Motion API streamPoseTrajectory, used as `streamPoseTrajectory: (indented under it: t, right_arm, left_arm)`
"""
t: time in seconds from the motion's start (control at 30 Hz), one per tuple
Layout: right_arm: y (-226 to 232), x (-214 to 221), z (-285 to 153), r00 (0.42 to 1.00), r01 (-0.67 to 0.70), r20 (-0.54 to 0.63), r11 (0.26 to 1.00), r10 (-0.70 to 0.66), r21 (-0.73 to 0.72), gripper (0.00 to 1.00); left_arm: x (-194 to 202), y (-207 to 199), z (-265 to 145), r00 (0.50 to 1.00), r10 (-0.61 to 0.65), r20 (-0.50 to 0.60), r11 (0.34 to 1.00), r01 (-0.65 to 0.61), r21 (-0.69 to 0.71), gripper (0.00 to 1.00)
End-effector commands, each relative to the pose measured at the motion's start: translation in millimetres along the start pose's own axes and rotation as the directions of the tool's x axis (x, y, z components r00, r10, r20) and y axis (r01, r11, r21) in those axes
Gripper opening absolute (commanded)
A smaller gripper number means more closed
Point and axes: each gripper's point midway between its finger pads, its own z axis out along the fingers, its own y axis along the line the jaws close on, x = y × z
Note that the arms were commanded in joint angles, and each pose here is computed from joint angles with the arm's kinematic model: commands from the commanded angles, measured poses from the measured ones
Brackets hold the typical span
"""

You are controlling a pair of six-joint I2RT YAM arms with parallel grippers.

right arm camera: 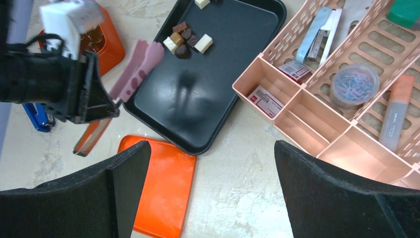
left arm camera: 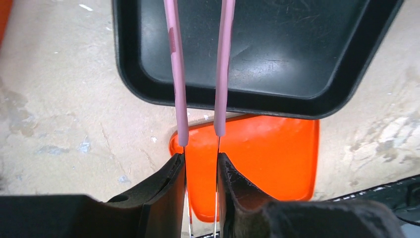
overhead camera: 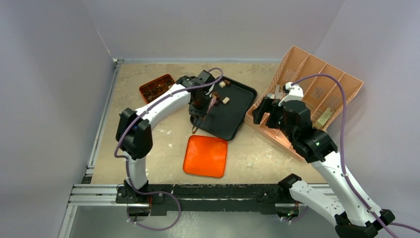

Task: Pack the chocolate
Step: Pick up the fake chocolate from the plate, then place the fake chocolate in the packing box.

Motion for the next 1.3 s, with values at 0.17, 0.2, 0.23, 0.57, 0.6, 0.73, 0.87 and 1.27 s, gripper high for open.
streamPoseTrajectory:
  t: [0.17,0.2,0.23,0.57,0.6,0.73,0.87,1.27]
  right_arm:
    - [14,-18,-4,0.998,-0.020,0.052,0.998,0.023,-0.056,0.96]
    - [14,-18,-4,0.998,-0.021,0.052,0.998,0.024,-0.055,0.96]
    - [14,-18,-4,0.998,-0.023,0.051,0.998,0.026,-0.055,0.96]
    - [14,-16,-3,0.998,-0.025,0.048,0.998,0.027,-0.057,0.96]
    - [14,-16,-4,0.998,-0.024,0.048,0.998,0.027,-0.057,0.96]
    - [14,-18,-5,0.999,-0.021,0.047,0.998,0.023,-0.056,0.96]
    - [13,-18,-5,0.999,-0.019,0.044,0.999,0.021,-0.051,0.96]
    - [13,-17,-3,0.999,-0.016,0.040,0.999,0.018,-0.044,0.96]
  left_arm:
    - [-37,46,-73,0.968,-0.159,0.194,0.986,0.164,-0.013,0.20]
    - [-38,53,-74,0.965,-0.173,0.195,0.983,0.180,-0.019,0.20]
    - [-37,59,-74,0.963,-0.186,0.194,0.980,0.195,-0.027,0.20]
    - [-35,131,-57,0.933,-0.322,0.159,0.936,0.339,-0.097,0.19]
    - [-37,135,-53,0.929,-0.334,0.157,0.931,0.351,-0.097,0.19]
    - [-41,149,-40,0.918,-0.367,0.147,0.920,0.382,-0.090,0.19]
    - [-45,151,-30,0.914,-0.383,0.132,0.917,0.394,-0.067,0.20]
    - [-49,156,-6,0.913,-0.393,0.110,0.913,0.402,-0.072,0.26]
